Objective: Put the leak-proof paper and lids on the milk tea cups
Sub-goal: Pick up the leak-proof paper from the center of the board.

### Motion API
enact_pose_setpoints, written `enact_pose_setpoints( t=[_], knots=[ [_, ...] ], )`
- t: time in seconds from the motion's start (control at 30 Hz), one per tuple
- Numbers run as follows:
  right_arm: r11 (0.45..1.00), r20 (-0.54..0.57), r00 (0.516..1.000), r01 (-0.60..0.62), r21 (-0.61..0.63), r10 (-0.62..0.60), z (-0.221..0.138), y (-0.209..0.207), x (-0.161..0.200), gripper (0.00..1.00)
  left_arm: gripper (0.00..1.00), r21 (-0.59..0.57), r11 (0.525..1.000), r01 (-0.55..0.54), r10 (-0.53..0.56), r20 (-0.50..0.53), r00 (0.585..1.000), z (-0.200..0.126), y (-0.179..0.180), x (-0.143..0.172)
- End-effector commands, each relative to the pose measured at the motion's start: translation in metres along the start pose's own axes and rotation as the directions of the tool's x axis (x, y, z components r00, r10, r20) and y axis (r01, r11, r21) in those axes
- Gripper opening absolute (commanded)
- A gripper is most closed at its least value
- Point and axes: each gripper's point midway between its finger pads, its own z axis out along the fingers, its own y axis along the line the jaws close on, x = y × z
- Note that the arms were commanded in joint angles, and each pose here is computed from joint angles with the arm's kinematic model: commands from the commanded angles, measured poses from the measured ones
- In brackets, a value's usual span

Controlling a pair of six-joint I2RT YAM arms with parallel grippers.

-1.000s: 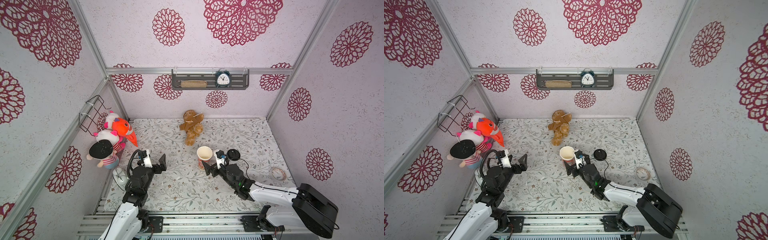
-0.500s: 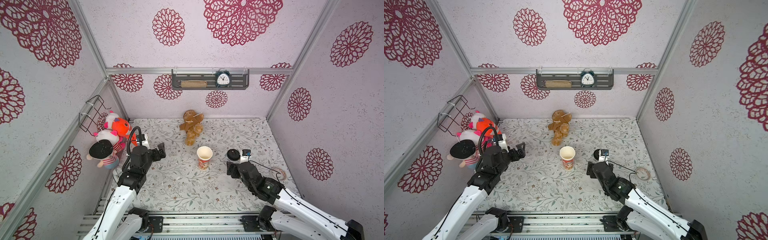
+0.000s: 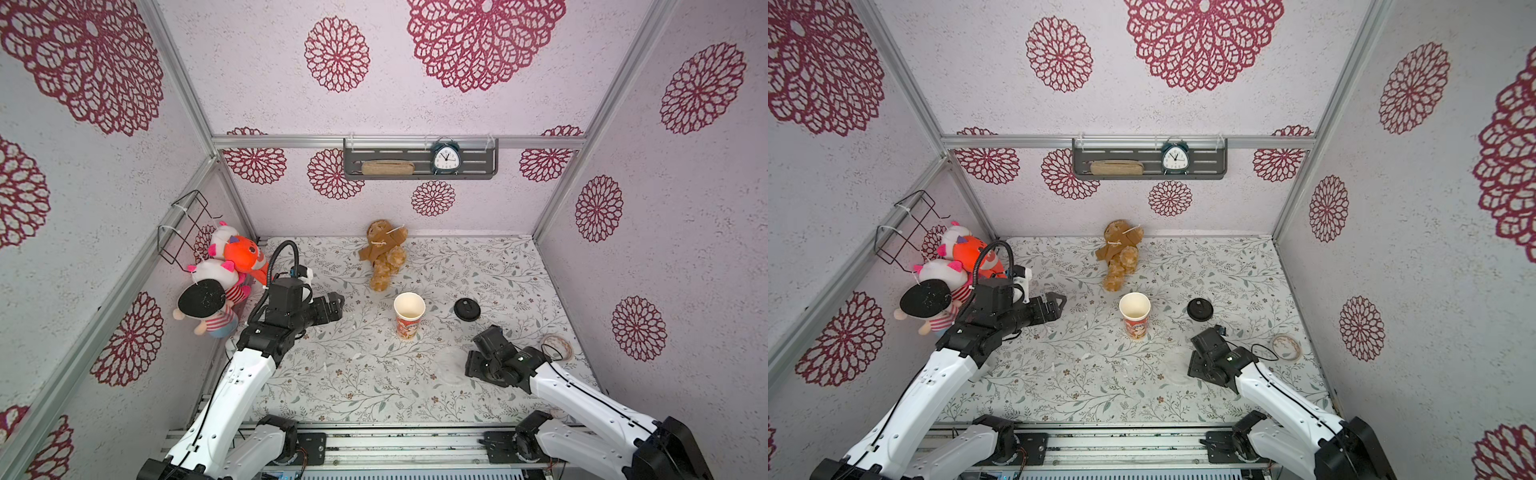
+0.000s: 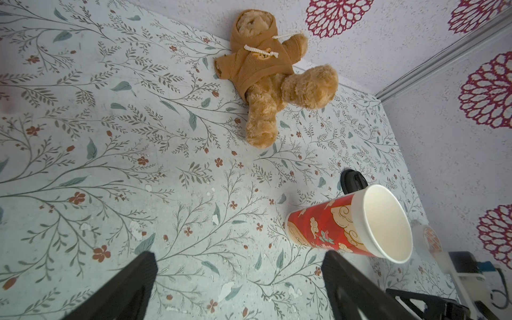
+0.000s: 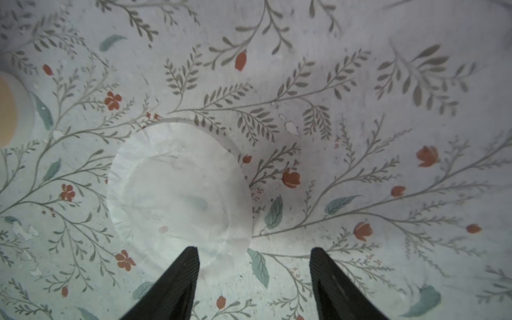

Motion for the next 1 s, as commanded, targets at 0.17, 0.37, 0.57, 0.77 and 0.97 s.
enact_pose_setpoints(
  t=[0.17,0.37,0.57,0.77,0.97],
  knots=[
    [0.998,-0.047,0.998,-0.036,-0.050,0.034,0.026,0.021,-0.002,0.59,0.97,0.019,1.000,0.000,0.001,-0.032,0.999,0.000,-0.003,0.011],
    [0.997,-0.068,0.996,-0.054,-0.053,0.050,0.029,0.020,0.004,0.50,0.97,0.025,1.000,-0.004,0.005,-0.036,0.999,0.000,-0.005,0.013],
    [0.998,-0.092,0.995,-0.049,-0.046,0.044,0.031,0.018,0.009,0.31,0.97,0.031,0.999,-0.005,0.006,-0.037,0.999,-0.001,-0.006,0.013],
    [0.999,-0.107,0.994,-0.028,-0.029,0.025,0.033,0.015,0.012,0.08,0.97,0.040,0.999,-0.008,0.009,-0.032,0.999,-0.002,-0.008,0.013],
    [1.000,-0.086,0.996,0.002,-0.027,-0.004,0.025,0.018,0.003,0.00,0.99,0.049,0.999,-0.007,0.008,-0.027,1.000,-0.004,-0.010,0.012]
  ],
)
